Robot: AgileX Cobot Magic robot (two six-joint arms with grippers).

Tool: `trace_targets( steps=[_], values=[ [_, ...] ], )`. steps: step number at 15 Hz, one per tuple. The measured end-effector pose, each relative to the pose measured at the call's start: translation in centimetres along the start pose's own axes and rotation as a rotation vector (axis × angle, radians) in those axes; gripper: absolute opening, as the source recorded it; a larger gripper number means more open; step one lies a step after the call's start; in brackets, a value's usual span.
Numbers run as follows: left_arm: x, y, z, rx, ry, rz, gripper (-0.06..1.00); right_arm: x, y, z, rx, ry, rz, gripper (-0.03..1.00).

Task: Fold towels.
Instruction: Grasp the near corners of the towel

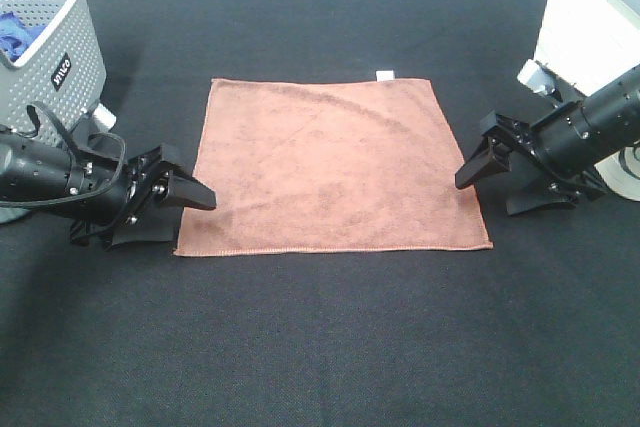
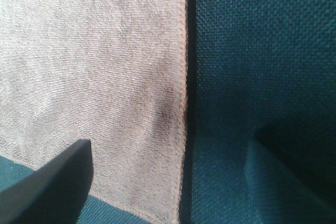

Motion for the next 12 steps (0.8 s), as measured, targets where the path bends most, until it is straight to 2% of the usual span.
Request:
trace_targets(
  steps=[8,10,12],
  values=[
    [0.0,-0.1,0.0,0.002,0.014,0.01,0.71,0.4,-0.6,0.0,0.009,-0.001,0.014,0.76],
    [-0.5,-0.6,-0.3,0.006,0.009,0.012,0.71,2.0,-1.6,-0.1,0.018,0.022,0.027,0.75],
    [-1.2,-1.6,-0.4,0.017,-0.001,0.005,0.66,3.2,-2.2,-0.2,0.018,0.044,0.032,0.74]
  ],
)
Point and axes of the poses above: a point on each arm's last joint axis where the gripper is mounted, y pointing back along that axis away from the gripper, x along the wrist's bending axis when the last joint is at zero, z = x × y, the point moved 8 cm from there along -y, pointing out along that axis toward the gripper, and after that the axes turned 3 degrees about y, right-handed, at the moved point
